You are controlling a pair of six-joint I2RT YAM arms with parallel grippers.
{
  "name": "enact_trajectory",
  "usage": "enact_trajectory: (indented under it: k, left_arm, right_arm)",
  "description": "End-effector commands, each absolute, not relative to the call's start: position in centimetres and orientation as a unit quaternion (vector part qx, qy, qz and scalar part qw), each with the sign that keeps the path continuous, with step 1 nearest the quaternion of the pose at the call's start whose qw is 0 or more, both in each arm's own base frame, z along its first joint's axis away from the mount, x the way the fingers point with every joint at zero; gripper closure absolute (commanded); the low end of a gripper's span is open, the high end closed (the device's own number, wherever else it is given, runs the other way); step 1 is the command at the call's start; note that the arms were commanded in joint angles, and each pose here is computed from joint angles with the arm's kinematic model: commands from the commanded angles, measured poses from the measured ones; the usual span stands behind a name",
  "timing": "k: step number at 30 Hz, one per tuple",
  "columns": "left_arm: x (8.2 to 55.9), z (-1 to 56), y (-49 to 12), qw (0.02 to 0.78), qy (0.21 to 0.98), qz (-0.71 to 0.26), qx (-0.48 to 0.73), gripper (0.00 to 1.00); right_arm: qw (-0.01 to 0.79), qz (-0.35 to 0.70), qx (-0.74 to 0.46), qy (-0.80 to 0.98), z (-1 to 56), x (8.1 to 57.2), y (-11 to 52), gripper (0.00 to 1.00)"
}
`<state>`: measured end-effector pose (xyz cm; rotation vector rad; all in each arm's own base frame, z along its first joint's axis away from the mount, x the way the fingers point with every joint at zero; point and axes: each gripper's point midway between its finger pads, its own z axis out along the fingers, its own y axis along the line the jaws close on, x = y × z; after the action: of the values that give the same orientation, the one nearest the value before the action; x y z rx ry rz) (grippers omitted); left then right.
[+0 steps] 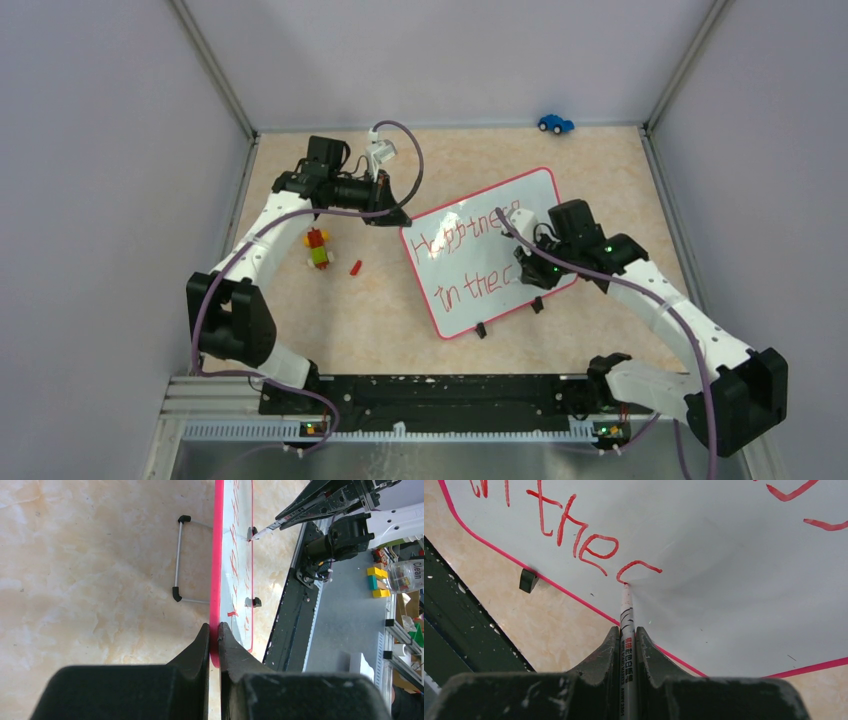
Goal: Write a sentence on the whiteboard
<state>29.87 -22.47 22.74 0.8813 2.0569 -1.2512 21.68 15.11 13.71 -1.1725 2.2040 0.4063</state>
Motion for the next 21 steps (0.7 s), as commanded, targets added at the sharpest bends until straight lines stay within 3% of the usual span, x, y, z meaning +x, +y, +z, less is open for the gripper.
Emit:
enact_trajectory:
  k: [1,15,21]
  left_arm:
    - [28.3,19.0,-23.0,0.226,0.792,-0.463,0.328,1.00]
    - [28.3,19.1,-22.9,0.228,0.792,-0.462,0.328,1.00]
    - [28.2,19.0,-22.9,0.227,0.792,-0.461,0.329,1.00]
  right_arm:
    - [0.351,0.123,-0.437,0.819,16.3,24.0,14.6,1.00]
    - [0.390,0.116,-0.416,0.813,18.9,25.8,14.8,1.00]
    - [0.370,0.128,-0.423,0.817,17.8,25.2,15.0,1.00]
